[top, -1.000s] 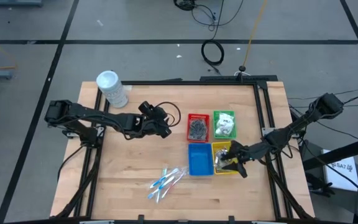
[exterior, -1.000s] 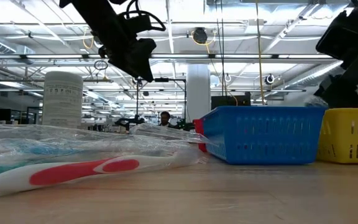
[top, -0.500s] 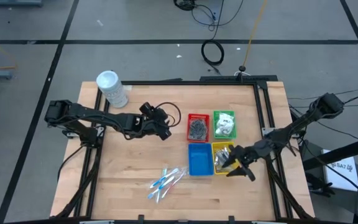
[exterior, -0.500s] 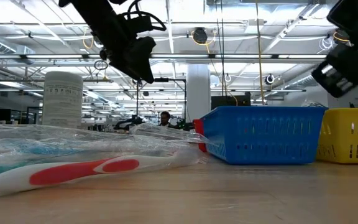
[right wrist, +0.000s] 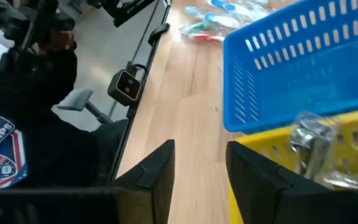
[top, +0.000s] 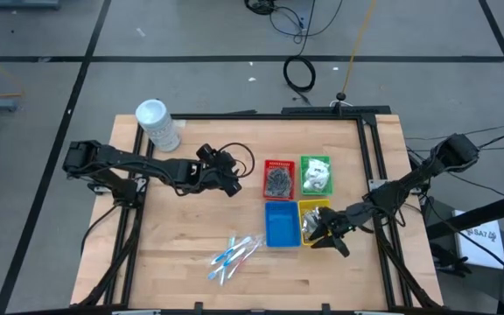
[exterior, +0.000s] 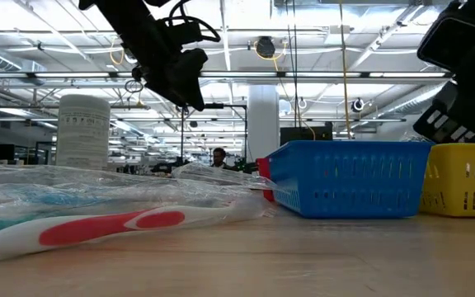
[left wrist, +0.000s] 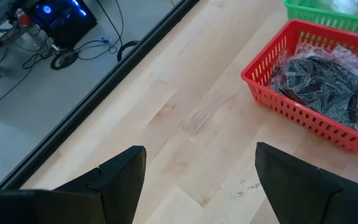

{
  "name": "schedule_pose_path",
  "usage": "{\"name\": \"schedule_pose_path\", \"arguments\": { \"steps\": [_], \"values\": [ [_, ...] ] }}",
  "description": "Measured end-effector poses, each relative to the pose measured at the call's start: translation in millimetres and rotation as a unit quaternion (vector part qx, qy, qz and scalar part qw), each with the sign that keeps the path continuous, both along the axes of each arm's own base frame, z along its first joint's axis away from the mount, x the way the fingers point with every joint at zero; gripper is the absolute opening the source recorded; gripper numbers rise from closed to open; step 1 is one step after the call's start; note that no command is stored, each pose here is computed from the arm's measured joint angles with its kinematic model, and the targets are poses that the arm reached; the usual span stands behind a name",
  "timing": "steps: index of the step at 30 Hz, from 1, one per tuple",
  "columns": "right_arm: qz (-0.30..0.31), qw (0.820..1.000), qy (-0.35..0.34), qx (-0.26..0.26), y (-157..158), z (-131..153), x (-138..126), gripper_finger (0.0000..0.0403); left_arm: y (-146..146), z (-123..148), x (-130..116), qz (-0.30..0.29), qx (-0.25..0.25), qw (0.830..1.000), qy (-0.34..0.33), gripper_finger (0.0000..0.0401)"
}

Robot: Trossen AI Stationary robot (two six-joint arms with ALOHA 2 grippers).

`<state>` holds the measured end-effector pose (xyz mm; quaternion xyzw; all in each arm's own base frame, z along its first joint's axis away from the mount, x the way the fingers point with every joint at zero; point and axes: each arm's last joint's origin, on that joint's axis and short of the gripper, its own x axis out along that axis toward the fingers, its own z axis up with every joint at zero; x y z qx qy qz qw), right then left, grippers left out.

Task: Pick & Place Travel size toiletries
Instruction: Put the blue toothbrush into the blue bin

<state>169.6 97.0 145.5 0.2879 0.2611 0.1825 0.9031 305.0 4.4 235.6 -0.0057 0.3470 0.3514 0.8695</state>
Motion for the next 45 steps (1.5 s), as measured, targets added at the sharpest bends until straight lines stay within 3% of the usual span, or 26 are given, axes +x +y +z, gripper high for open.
{"name": "schedule_pose_path", "arguments": {
  "steps": [11, 18, 21, 26, 30, 33, 37, 41, 45],
  "values": [
    [-0.052, 0.994, 0.065, -0.066, -5, -8, 13, 0.0086, 0, 0, 0, 0.001, -0.001, 1.000, -0.003, 0.0294],
    [-0.062, 0.995, 0.031, -0.071, -14, 4, 14, 0.0063, 0, 0, 0, 0.001, -0.001, 1.000, -0.002, 0.0294],
    [-0.083, 0.991, 0.014, -0.106, -19, 9, 12, 0.0049, 0, 0, 0, 0.001, -0.001, 1.000, 0.000, 0.0294],
    [-0.143, 0.972, 0.044, -0.183, -31, 7, 1, 0.0025, 0, 0, 0, -0.001, -0.003, 1.000, 0.002, 0.0294],
    [-0.117, 0.965, -0.046, -0.230, -31, 25, 1, 0.0009, -3, -2, 0, -0.031, -0.046, 0.998, 0.008, 0.0294],
    [-0.091, 0.945, -0.150, -0.277, -29, 45, -1, 0.0001, -9, -5, 0, -0.071, -0.139, 0.988, 0.004, 0.0294],
    [-0.085, 0.904, -0.249, -0.338, -32, 67, -8, 0.0004, -30, -12, -2, -0.105, -0.279, 0.954, 0.017, 0.0294],
    [-0.091, 0.864, -0.299, -0.394, -38, 79, -14, 0.0006, -70, -24, -8, -0.126, -0.304, 0.943, 0.058, 0.0294],
    [-0.142, 0.843, -0.294, -0.429, -47, 85, -18, 0.0002, -107, -34, -6, -0.136, -0.292, 0.943, 0.079, 0.0294]
  ]
}}
